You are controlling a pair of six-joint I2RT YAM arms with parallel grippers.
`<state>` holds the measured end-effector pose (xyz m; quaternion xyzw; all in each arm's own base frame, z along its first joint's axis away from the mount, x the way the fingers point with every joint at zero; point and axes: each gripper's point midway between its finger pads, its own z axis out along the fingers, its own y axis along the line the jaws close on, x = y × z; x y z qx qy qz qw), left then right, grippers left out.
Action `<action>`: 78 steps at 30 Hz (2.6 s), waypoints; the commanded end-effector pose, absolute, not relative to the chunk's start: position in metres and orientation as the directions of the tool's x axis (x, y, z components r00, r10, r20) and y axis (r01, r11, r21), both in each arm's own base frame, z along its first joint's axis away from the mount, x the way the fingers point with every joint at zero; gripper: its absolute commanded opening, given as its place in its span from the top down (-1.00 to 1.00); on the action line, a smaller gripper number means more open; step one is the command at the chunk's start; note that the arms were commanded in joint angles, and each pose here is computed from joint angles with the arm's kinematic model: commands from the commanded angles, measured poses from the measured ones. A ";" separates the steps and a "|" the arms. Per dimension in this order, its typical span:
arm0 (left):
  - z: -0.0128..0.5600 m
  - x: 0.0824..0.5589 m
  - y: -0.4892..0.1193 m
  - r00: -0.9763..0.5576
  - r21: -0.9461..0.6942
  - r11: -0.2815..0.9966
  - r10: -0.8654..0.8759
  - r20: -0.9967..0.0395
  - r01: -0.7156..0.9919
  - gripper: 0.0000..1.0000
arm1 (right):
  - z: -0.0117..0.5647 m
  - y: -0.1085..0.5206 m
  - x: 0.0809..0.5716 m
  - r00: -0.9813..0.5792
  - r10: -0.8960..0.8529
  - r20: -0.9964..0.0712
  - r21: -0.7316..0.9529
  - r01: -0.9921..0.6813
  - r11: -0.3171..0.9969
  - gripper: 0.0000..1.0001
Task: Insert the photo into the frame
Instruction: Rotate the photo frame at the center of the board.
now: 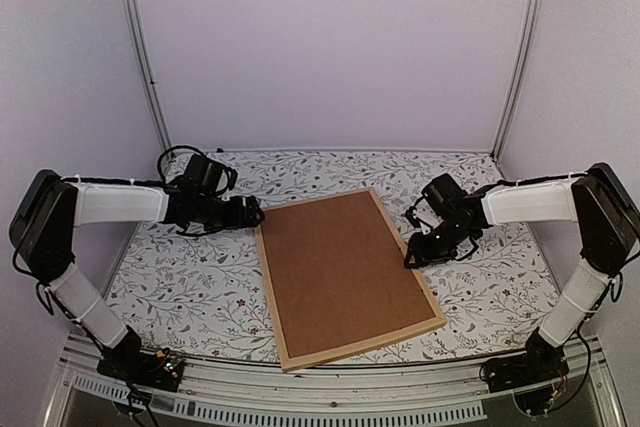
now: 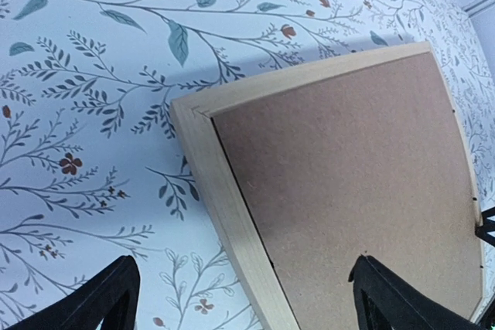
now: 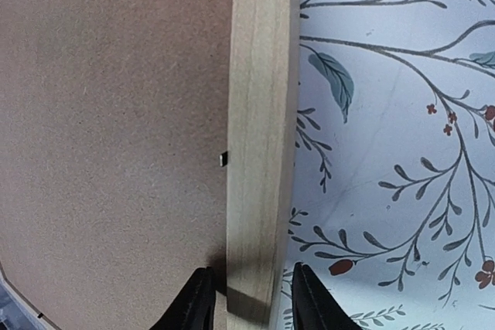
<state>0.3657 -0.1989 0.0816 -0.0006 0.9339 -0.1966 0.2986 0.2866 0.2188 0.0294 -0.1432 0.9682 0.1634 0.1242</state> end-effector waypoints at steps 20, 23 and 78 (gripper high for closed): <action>0.072 0.451 -0.213 -0.748 -0.296 0.890 0.071 -0.660 0.346 -0.96 | 0.042 0.224 0.338 -0.836 -0.373 -0.402 0.330 -0.512 0.793 0.72; 0.060 0.464 -0.214 -0.752 -0.276 0.895 0.093 -0.652 0.350 -0.96 | 0.047 0.228 0.353 -0.814 -0.401 -0.419 0.330 -0.548 0.769 0.71; 0.027 0.305 -0.220 -0.881 -0.507 0.811 0.022 -0.472 0.292 -0.82 | 0.056 0.202 0.250 -0.971 0.173 -0.166 0.543 0.056 0.838 -0.77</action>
